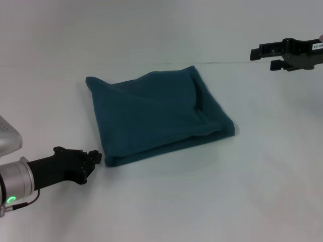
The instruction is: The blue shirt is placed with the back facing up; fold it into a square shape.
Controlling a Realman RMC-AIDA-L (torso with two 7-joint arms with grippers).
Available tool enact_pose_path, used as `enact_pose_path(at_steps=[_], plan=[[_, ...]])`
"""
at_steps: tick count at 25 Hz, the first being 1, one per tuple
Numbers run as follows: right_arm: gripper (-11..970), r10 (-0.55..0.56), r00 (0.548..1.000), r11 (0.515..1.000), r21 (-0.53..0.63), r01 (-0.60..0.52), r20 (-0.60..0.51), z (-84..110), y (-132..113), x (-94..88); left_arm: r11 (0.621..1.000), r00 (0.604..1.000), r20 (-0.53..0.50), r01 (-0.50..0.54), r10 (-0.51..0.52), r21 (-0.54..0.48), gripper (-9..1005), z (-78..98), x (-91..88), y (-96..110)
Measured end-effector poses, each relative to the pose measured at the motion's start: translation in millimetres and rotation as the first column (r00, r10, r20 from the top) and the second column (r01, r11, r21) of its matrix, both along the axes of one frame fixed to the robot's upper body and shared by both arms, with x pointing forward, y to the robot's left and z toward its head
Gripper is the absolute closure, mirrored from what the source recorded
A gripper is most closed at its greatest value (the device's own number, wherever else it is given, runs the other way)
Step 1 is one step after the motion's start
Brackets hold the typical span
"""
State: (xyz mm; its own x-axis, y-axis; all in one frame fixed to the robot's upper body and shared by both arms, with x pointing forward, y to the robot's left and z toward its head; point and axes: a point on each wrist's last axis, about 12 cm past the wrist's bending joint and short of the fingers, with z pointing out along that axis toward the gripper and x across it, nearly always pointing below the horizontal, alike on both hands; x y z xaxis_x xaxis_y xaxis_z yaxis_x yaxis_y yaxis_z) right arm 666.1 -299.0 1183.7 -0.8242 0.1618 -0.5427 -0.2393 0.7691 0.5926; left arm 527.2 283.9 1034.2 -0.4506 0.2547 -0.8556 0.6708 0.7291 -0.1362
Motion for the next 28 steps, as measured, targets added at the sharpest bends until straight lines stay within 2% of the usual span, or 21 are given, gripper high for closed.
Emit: enact_pose_path(at_steps=[5,15,21,26,28], plan=[[115,0.0,1.0,1.0,0.0,0.0,0.0,0.0,0,0.0,1.0,1.0,0.006,0.0,0.0,-0.022,926,2.7,1.2,-2],[115,0.0,1.0,1.0,0.0,0.0,0.001,0.0,0,0.0,1.0,1.0,0.003,0.014,-0.014,-0.027,690,2.2,2.5,-7],[115,0.0,1.0,1.0,0.001,0.0,0.001,-0.1,0,-0.1,1.0,1.0,-0.016,0.008,-0.008,-0.017,449,-4.1,5.0,-13],[116,-0.002,1.0,1.0,0.008,0.002,0.001,-0.5,-1,-0.8,1.0,1.0,-0.027,0.006,-0.007,-0.024,296,-5.4,7.0,-17],[116,-0.003,1.0,1.0,0.009,0.003,-0.001,-1.0,-1,-1.2,1.0,1.0,-0.027,0.014,-0.014,-0.028,357,-4.2,7.6,-18]])
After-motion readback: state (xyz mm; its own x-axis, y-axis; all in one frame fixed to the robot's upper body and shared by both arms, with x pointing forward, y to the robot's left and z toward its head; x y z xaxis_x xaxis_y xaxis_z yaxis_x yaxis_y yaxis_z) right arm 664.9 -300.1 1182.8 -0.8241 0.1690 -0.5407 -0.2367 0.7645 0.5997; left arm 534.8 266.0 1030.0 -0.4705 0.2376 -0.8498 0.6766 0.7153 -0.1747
